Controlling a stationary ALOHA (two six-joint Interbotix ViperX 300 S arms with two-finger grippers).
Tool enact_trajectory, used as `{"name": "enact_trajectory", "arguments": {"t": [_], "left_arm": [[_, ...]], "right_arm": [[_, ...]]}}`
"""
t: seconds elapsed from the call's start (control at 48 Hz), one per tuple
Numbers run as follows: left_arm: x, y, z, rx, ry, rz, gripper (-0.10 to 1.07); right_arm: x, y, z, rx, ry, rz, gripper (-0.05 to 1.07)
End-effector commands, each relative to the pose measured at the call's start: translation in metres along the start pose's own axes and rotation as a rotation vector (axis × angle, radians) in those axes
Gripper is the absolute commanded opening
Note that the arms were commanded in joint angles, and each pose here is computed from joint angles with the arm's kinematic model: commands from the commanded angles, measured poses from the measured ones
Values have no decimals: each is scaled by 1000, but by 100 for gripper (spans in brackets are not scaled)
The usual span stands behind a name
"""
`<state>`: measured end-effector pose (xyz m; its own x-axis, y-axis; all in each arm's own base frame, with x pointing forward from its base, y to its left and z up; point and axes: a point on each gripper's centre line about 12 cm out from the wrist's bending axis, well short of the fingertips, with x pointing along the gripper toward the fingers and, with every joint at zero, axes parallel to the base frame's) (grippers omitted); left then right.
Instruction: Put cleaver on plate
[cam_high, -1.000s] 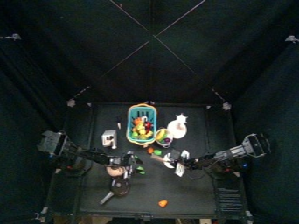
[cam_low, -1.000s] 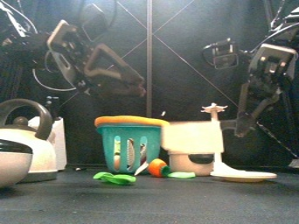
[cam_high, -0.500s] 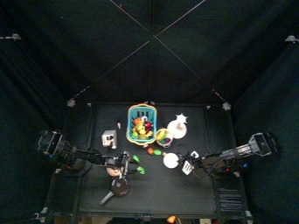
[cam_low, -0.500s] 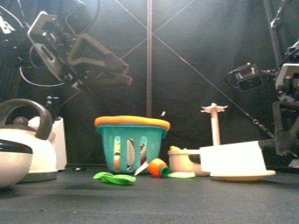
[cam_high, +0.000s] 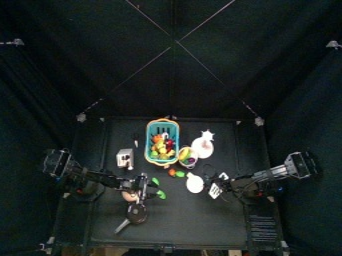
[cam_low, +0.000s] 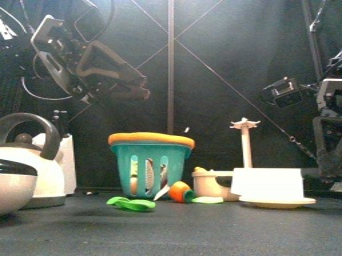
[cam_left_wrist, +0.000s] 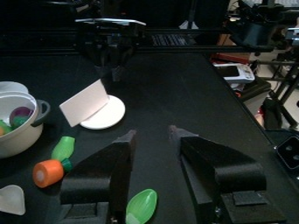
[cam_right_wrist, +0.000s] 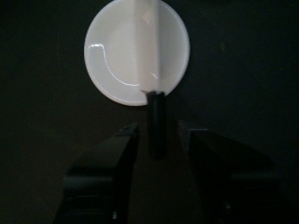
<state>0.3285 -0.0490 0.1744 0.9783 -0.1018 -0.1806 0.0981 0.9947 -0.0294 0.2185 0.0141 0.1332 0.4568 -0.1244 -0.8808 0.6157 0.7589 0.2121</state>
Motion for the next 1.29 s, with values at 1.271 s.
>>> {"name": "enact_trajectory", "arguments": {"t": [1.271], "left_arm": [[0, 5, 6, -4, -25, 17, 77]], "right_arm": [[-13, 23, 35, -112, -120, 9, 90]]}}
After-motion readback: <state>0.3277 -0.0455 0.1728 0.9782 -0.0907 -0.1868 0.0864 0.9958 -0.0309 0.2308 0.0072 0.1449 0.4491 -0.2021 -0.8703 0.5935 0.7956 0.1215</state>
